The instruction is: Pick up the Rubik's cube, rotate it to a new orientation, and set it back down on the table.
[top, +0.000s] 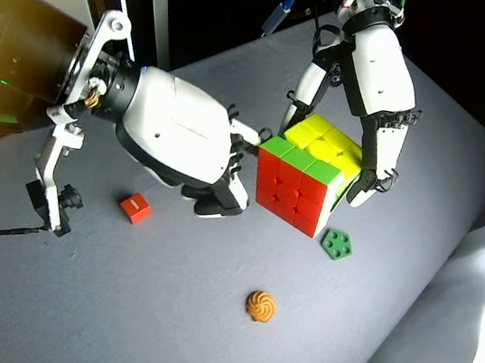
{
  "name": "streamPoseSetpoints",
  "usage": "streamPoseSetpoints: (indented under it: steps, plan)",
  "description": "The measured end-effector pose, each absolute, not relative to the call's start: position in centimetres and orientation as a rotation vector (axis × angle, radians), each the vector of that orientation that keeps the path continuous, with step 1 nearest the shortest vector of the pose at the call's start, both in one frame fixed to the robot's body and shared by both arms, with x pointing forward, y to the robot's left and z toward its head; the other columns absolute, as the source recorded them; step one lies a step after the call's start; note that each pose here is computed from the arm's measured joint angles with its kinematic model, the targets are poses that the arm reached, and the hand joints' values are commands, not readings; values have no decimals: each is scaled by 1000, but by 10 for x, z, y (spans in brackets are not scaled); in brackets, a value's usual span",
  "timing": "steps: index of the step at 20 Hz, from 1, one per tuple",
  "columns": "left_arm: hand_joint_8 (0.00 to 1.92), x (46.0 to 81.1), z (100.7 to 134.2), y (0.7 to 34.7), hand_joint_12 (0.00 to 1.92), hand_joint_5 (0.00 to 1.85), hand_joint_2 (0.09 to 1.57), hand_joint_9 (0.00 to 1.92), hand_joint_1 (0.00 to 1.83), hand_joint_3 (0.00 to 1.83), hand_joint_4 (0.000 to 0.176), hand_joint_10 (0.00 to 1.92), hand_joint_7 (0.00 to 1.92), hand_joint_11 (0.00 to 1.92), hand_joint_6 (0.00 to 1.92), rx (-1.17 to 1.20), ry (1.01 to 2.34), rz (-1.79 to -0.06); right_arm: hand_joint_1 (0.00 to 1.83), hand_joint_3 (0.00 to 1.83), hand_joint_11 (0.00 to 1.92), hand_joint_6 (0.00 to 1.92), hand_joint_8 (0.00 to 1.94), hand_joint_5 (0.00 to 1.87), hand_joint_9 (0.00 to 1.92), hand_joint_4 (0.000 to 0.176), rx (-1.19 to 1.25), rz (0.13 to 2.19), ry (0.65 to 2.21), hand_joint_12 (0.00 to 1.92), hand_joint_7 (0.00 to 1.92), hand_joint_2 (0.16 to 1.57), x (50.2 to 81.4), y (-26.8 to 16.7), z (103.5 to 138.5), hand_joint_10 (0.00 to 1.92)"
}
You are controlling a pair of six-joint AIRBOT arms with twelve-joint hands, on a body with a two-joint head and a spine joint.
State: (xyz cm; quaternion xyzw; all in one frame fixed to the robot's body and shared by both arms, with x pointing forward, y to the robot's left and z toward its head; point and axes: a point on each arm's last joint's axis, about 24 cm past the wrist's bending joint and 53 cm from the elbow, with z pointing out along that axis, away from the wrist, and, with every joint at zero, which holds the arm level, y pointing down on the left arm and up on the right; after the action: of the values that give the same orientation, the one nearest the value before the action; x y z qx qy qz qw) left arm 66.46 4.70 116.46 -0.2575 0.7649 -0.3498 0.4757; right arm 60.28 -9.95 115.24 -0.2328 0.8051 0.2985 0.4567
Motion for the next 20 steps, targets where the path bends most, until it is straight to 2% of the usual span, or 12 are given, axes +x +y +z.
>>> streamPoseSetpoints:
  steps: [1,2,4,8,10,12,13,14,16,18,19,20]
  plan:
    - [1147,665,1165,47,1370,935,1145,791,1364,1,0,1383,914,546,918,-630,1869,-856,1297,0,604,0,1941,0,882,114,-575,738,1979,1921,860,1073,603,-99,1155,1921]
    - [1144,665,1165,47,1365,952,1142,797,1365,0,0,1376,914,558,893,-630,1868,-856,1300,0,572,0,1922,0,856,103,-573,739,1979,1921,855,1081,603,-100,1155,1921]
    - [1123,665,1165,47,1328,962,1135,812,1368,0,0,1363,924,587,870,-630,1867,-856,1267,5,530,0,1920,0,828,105,-574,741,1974,1921,853,1099,603,-99,1157,1921]
    - [1120,665,1167,47,1335,952,1137,815,1368,0,0,1366,931,592,873,-630,1864,-856,1297,0,561,1,1923,2,839,82,-573,751,1961,1921,867,1071,603,-99,1164,1921]
    - [1032,665,1167,47,1303,986,1116,853,1374,0,0,1296,980,624,842,-630,1863,-855,1257,8,473,0,1939,0,770,80,-579,759,1949,1921,820,1113,603,-98,1169,1921]
    - [1099,666,1167,49,1350,954,1135,807,1367,0,0,1359,937,565,901,-632,1862,-851,1162,10,539,0,1941,0,783,72,-580,772,1936,1921,809,1150,602,-97,1176,1921]
    - [1106,667,1167,49,1354,949,1137,803,1366,0,0,1368,933,562,904,-635,1861,-848,1181,3,573,0,1941,0,816,81,-581,776,1928,1921,824,1139,602,-96,1179,1921]
    - [1106,667,1167,49,1351,949,1139,798,1366,0,0,1372,931,556,906,-634,1860,-848,1186,0,602,0,1941,0,868,76,-580,782,1920,1921,883,1131,602,-97,1183,1921]
    - [1101,667,1167,50,1325,960,1134,813,1368,0,0,1351,934,574,892,-633,1861,-846,1165,2,603,9,1941,27,843,89,-578,792,1902,1921,851,1137,599,-96,1192,1921]
    - [1152,665,1165,47,1347,940,1147,785,1364,2,0,1399,903,537,906,-630,1873,-855,1210,0,601,0,1941,0,871,69,-556,796,1883,1921,853,1128,600,-98,1201,1921]
    - [1128,663,1163,43,1337,949,1143,794,1365,0,0,1391,917,559,891,-630,1886,-868,1220,0,563,0,1941,0,828,83,-541,787,1869,1921,836,1125,604,-100,1206,1921]
    - [1069,660,1162,39,1316,963,1131,812,1369,0,0,1350,954,581,889,-625,1899,-885,1218,4,456,0,1941,0,768,71,-518,774,1851,1921,832,1139,608,-104,1213,1921]
